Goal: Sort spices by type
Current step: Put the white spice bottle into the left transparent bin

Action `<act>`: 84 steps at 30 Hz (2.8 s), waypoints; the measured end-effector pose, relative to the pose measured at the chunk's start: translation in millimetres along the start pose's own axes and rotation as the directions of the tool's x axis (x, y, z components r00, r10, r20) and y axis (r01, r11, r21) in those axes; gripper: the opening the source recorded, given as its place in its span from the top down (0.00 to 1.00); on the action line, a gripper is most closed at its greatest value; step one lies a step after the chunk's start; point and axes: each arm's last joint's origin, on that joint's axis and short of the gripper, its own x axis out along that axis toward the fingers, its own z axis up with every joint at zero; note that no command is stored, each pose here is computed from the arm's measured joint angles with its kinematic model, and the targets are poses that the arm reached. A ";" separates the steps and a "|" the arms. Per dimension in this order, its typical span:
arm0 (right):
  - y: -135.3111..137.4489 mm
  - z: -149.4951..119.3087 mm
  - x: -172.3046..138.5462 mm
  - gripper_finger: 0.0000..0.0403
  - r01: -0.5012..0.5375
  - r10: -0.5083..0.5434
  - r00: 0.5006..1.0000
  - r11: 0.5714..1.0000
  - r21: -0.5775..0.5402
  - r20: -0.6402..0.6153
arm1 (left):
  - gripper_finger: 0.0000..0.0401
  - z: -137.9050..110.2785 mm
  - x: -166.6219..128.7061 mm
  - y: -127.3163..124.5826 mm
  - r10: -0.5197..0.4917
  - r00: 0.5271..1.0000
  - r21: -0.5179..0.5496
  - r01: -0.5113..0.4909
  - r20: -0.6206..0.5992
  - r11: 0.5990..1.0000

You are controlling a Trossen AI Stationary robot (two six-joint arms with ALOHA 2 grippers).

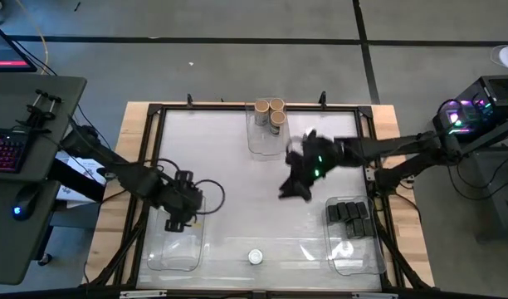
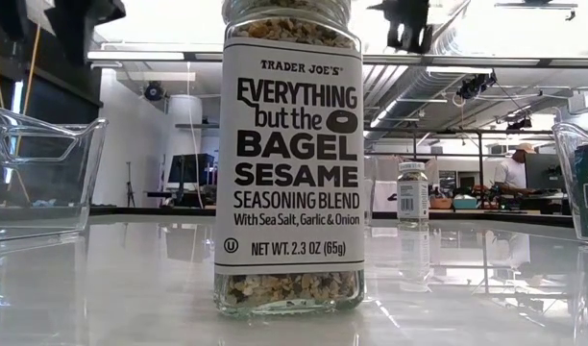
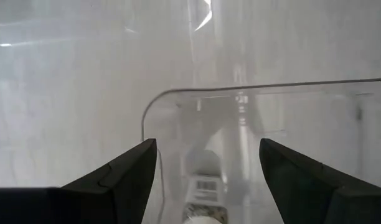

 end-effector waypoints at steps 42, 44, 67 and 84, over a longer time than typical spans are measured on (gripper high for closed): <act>97.4 -53.3 208.3 1.00 0.111 -0.280 0.872 0.912 -0.395 -0.402 | 0.32 -33.1 -103.0 48.3 0.227 0.720 -0.397 0.073 0.656 0.915; 97.0 -55.8 207.4 1.00 0.116 -0.294 0.861 0.908 -0.402 -0.415 | 0.32 -33.5 -103.3 48.0 0.226 0.719 -0.395 0.074 0.657 0.916; 88.6 -57.8 219.2 1.00 0.035 -0.308 0.857 0.834 -0.551 -0.412 | 0.32 -33.6 -103.3 48.7 0.263 0.707 -0.451 0.087 0.656 0.888; 18.6 21.2 207.4 1.00 0.376 -0.539 0.829 0.735 -0.564 -0.148 | 0.32 -33.6 -103.3 48.9 0.269 0.706 -0.452 0.081 0.655 0.889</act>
